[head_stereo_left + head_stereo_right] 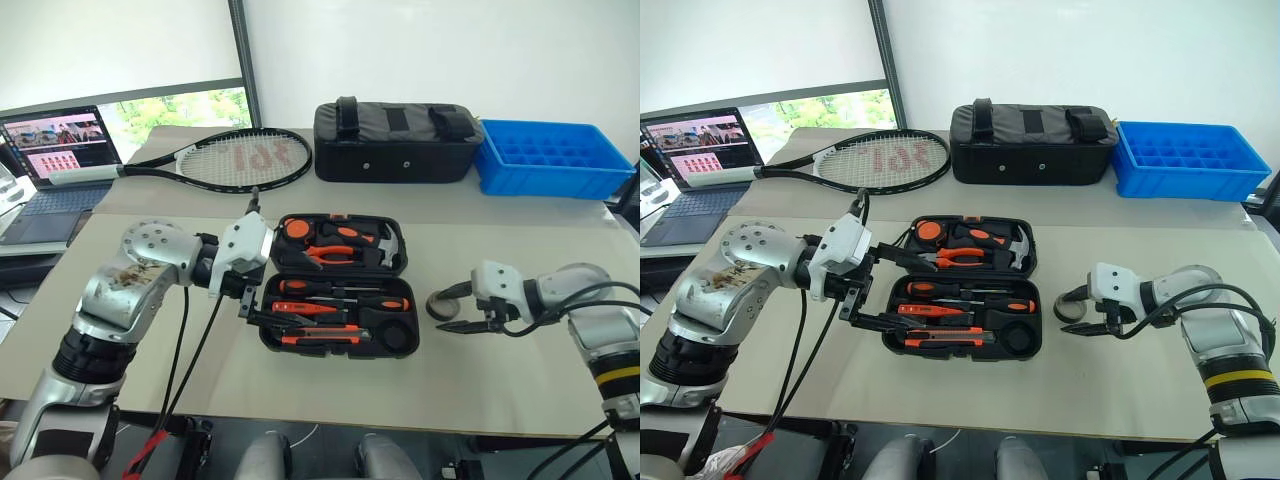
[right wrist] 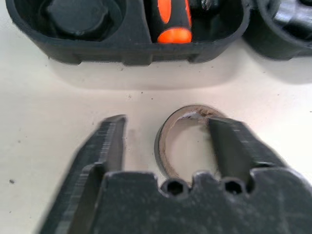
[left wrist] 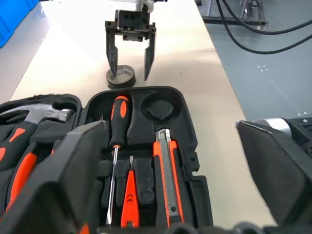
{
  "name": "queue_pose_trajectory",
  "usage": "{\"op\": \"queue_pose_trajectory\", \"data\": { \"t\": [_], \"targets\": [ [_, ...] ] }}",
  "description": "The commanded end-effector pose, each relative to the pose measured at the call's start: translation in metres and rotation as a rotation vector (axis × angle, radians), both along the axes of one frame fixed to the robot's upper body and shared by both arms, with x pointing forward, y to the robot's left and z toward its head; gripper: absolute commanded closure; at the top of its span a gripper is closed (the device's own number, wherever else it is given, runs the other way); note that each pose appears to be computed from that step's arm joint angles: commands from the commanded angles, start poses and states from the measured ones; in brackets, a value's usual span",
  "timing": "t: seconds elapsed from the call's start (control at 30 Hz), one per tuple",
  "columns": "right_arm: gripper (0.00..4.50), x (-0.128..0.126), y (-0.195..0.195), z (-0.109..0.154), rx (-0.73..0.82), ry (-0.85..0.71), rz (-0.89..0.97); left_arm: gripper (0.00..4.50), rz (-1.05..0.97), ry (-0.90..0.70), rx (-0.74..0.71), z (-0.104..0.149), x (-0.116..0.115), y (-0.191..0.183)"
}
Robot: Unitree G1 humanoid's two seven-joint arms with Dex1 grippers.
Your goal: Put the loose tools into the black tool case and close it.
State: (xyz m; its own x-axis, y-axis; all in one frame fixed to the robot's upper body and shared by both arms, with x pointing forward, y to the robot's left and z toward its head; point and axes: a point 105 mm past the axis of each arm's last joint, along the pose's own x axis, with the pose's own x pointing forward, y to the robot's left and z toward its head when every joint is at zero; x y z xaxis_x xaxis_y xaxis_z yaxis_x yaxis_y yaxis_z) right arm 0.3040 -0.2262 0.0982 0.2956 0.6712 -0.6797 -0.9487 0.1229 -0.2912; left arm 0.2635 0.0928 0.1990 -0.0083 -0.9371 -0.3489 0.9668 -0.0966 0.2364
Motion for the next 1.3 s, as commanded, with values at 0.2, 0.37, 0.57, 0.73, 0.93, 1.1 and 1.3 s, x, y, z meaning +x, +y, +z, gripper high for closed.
{"op": "queue_pose_trajectory", "data": {
  "t": [0.2,0.37,0.57,0.73,0.93,1.1,1.3],
  "targets": [
    [4.49,0.006,-0.005,0.009,-0.017,-0.031,-0.019,0.0,0.014,-0.045,-0.005,0.012,-0.007,0.003],
    [4.49,0.008,0.007,0.036,0.022,-0.085,0.017,0.0,0.024,-0.03,0.007,0.011,-0.01,0.008],
    [4.49,-0.016,0.049,0.053,0.044,-0.025,0.135,0.0,0.016,-0.016,0.015,0.008,-0.016,0.008],
    [4.49,-0.039,0.079,0.052,0.036,0.034,0.229,0.0,0.015,-0.017,0.019,0.008,-0.016,0.008],
    [4.49,-0.042,0.08,0.033,-0.053,0.037,0.263,0.0,0.013,-0.023,0.019,0.007,-0.016,0.007],
    [3.52,-0.046,0.088,0.031,-0.046,0.049,0.293,0.0,0.016,-0.028,0.02,0.007,-0.015,0.008],
    [1.35,-0.047,0.093,0.041,0.02,0.047,0.296,0.0,0.038,-0.031,0.021,0.006,-0.012,0.011]
  ]
}}
